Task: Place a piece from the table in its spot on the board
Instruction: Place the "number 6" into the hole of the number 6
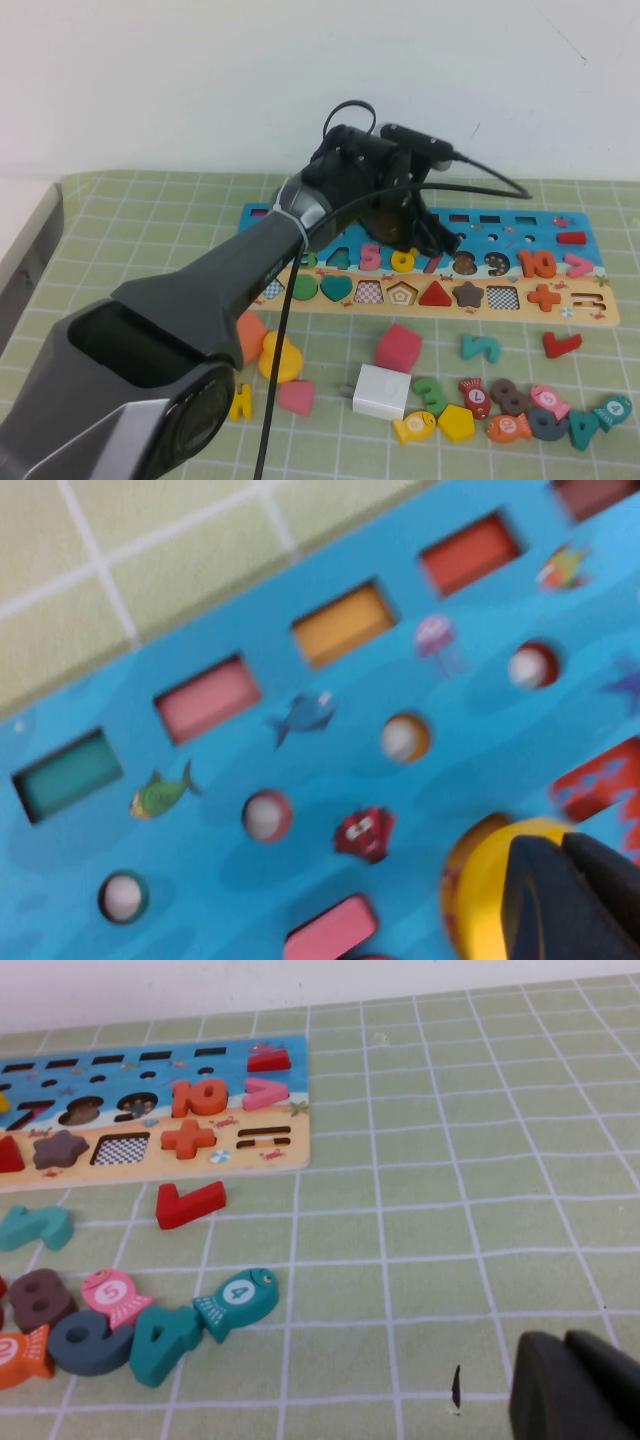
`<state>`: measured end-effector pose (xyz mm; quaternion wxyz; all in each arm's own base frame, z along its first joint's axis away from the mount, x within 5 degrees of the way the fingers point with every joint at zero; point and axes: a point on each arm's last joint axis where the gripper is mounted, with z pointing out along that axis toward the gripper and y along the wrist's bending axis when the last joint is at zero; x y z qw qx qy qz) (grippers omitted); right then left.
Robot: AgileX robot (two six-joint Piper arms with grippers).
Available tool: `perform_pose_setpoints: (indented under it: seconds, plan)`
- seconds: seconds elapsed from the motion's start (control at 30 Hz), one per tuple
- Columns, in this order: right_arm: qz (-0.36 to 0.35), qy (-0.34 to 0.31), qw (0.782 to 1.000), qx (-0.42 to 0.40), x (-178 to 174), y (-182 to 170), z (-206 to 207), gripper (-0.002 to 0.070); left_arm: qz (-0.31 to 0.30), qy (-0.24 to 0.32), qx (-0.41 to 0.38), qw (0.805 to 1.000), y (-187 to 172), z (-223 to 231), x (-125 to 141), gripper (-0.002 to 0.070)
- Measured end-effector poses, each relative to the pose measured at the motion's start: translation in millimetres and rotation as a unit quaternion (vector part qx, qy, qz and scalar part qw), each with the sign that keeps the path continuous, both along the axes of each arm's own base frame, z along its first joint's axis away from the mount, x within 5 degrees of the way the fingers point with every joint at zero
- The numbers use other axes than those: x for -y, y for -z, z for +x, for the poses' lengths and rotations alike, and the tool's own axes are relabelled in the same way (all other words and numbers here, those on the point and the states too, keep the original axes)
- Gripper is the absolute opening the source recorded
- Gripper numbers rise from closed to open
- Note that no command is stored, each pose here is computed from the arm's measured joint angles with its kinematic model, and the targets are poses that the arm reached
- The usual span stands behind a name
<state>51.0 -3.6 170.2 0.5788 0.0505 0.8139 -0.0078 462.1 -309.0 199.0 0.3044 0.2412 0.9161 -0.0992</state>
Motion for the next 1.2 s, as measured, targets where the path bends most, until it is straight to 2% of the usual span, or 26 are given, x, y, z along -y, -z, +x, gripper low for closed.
perform_pose_setpoints:
  seconds: [0.2,0.4,0.83,1.2]
  plan:
    - [0.000,0.000,1.000,0.000,0.0,0.0,0.0,-0.0002,-0.008,0.016,0.022,1.000,-12.4,-5.0,7.6,-0.0002]
    - [0.000,0.000,1.000,0.000,0.0,0.0,0.0,-0.0002,0.006,0.015,0.002,1.000,9.3,-2.0,7.2,-0.0002]
    - [0.000,0.000,1.000,0.000,0.0,0.0,0.0,-0.0002,0.015,0.015,-0.022,1.000,11.0,-5.3,5.1,-0.0002]
    - [0.000,0.000,1.000,0.000,0.0,0.0,0.0,-0.0002,-0.032,0.014,0.048,0.998,-5.7,3.6,9.6,-0.0002]
